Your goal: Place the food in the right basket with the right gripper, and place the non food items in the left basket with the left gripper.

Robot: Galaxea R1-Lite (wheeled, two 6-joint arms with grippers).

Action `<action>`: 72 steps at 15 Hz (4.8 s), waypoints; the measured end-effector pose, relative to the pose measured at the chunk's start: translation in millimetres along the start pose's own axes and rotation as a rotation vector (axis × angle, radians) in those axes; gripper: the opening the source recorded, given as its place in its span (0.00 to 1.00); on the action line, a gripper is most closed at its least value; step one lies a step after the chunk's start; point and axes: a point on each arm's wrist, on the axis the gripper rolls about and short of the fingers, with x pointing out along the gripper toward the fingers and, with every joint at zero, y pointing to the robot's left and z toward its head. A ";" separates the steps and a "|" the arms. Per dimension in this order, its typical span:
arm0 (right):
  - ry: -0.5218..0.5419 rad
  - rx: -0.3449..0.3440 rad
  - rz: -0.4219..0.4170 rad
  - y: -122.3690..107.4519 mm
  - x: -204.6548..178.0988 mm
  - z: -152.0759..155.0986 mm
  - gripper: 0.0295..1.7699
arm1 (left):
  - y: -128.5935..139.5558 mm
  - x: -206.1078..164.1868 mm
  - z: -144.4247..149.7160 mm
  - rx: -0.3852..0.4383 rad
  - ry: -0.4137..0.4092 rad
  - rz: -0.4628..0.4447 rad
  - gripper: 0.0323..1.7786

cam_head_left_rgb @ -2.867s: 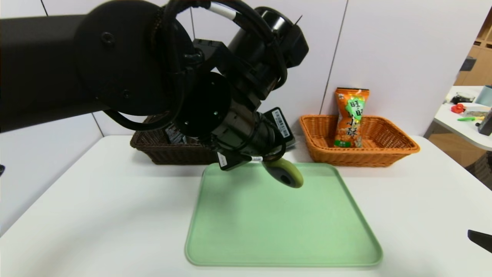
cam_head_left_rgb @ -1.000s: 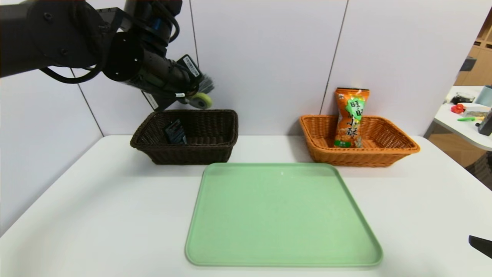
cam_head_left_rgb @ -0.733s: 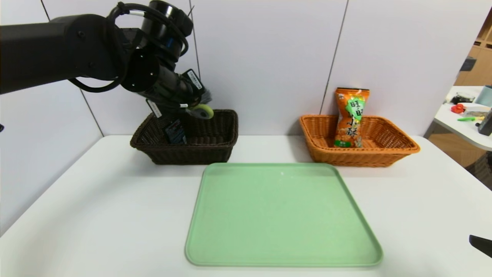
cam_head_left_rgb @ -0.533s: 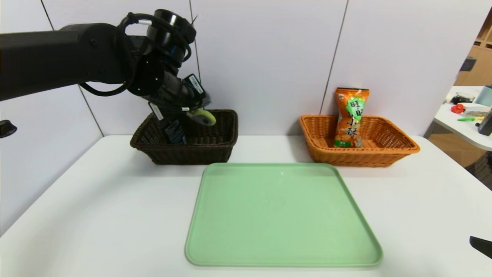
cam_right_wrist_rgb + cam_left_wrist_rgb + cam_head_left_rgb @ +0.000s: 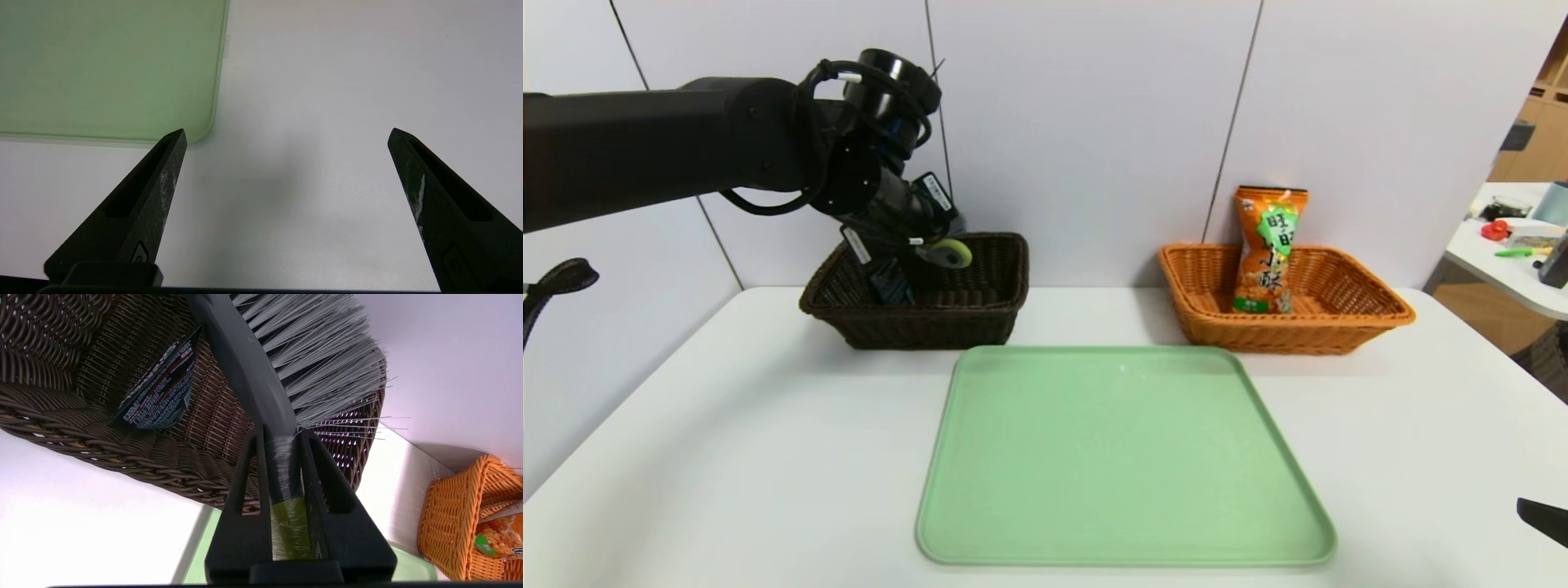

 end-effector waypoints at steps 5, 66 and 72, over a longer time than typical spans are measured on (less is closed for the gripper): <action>0.007 -0.001 -0.001 0.0 0.7 -0.7 0.96 | 1.8 6.5 1.6 0.008 -0.006 0.003 0.14; -0.407 -0.154 -0.207 0.8 -113.5 -113.1 0.96 | 321.6 -296.6 -173.5 0.308 -0.587 0.149 0.95; -0.628 -0.142 -0.199 1.2 -116.3 -120.3 0.96 | 327.4 -288.6 -182.7 0.377 -0.760 0.085 0.95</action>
